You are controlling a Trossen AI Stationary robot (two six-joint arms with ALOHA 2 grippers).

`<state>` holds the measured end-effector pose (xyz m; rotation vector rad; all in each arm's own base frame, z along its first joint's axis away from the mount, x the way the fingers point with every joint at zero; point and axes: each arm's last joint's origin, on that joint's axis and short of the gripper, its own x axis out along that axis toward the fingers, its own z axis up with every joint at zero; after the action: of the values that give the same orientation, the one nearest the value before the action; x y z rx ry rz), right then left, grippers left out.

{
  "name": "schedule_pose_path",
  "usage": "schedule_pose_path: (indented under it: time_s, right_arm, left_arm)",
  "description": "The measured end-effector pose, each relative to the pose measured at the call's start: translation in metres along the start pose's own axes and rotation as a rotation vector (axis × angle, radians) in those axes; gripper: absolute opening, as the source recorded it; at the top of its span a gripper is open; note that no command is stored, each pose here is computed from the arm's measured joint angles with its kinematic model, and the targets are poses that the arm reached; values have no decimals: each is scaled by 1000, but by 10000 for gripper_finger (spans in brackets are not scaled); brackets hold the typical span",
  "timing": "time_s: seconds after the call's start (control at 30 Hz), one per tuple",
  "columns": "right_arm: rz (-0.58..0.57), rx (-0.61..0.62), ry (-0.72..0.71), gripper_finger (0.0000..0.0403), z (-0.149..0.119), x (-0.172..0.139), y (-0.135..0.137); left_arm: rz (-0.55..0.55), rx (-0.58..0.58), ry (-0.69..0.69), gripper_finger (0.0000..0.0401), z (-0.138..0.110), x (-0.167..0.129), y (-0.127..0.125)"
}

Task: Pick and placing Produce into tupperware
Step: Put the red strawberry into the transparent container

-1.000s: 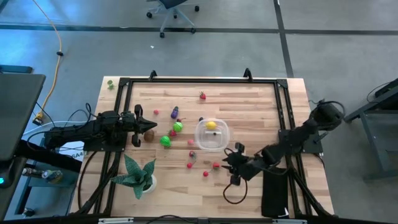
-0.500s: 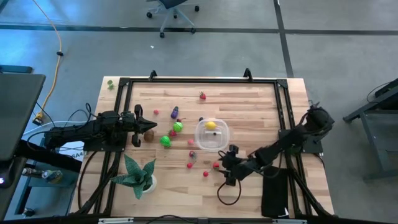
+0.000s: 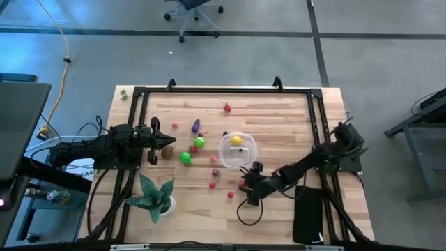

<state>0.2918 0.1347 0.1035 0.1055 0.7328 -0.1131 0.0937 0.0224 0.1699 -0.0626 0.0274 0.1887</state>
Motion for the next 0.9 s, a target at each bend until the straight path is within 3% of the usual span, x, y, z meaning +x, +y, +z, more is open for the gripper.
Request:
schedule_pose_path:
  time_s: [0.4, 0.9]
  right_arm:
    - [37, 19, 38, 236, 2, 4, -7]
    - [33, 34, 47, 152, 2, 3, -7]
  left_arm:
    - [0, 0, 0, 5, 0, 0, 0]
    - [0, 0, 0, 5, 0, 0, 0]
